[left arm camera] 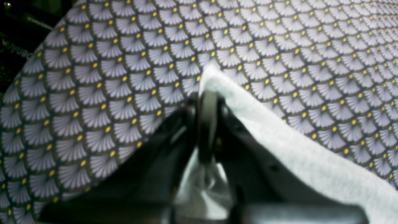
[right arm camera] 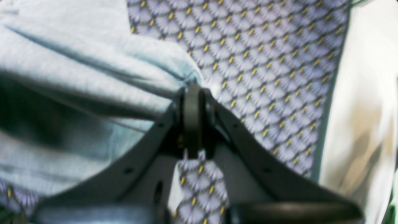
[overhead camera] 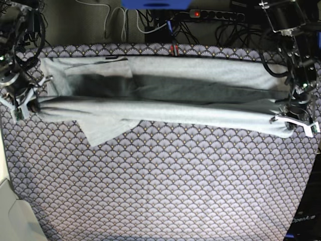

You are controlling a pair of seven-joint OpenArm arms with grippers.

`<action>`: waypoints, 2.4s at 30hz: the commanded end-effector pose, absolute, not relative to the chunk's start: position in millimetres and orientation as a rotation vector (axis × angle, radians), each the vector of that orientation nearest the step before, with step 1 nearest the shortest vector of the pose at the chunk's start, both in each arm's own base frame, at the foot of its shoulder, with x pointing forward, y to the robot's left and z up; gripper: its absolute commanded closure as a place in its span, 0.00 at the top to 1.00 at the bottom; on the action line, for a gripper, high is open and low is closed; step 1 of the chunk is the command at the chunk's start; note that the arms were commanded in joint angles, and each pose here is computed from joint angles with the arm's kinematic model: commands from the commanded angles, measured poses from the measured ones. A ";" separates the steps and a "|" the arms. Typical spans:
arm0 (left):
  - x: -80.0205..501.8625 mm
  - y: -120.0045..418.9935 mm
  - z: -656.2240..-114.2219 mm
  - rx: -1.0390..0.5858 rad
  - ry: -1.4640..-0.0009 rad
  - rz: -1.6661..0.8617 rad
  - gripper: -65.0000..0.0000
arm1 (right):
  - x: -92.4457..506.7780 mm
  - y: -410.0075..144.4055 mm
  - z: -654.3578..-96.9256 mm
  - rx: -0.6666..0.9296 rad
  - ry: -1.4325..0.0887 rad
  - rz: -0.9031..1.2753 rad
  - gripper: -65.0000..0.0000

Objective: Fold the T-shirt properly
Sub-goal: 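Lift the hem edge and fold it over toward the collar edge, then release the right gripper and move it to the hanging sleeve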

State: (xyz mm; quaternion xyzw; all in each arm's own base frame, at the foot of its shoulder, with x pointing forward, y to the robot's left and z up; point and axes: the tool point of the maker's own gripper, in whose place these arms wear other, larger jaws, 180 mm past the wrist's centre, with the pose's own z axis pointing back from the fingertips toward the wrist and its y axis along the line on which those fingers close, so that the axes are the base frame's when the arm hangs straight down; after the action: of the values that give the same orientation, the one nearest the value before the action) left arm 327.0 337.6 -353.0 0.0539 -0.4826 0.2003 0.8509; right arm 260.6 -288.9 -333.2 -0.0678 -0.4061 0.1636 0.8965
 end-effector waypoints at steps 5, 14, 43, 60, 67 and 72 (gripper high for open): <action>319.9 348.4 -345.5 0.155 -1.040 0.406 0.01 | 256.3 -291.5 -331.3 -0.153 -0.847 0.338 0.00; 304.3 352.4 -372.9 0.158 -0.964 0.426 0.01 | 235.9 -272.0 -355.0 -0.099 -0.771 0.386 0.00; 273.4 354.3 -408.0 0.165 -0.853 0.439 0.36 | 216.1 -279.9 -365.5 -0.114 -0.698 0.411 0.09; 259.5 349.6 -420.3 0.162 -0.814 0.436 0.62 | 216.3 -277.3 -366.4 -0.106 -0.702 0.406 0.40; 242.6 347.6 -450.6 0.147 -0.736 0.486 0.46 | 217.4 -277.3 -365.7 -0.107 -0.705 0.406 0.40; 231.9 349.4 -466.0 0.147 -0.690 0.505 0.37 | 217.3 -277.5 -365.8 -0.108 -0.704 0.406 0.40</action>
State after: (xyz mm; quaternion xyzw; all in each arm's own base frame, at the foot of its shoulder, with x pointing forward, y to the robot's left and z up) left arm 258.9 350.8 -440.7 0.0655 -0.4043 0.2340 0.8818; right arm 210.1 -274.0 -375.7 -0.0440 -0.3262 0.1948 0.9240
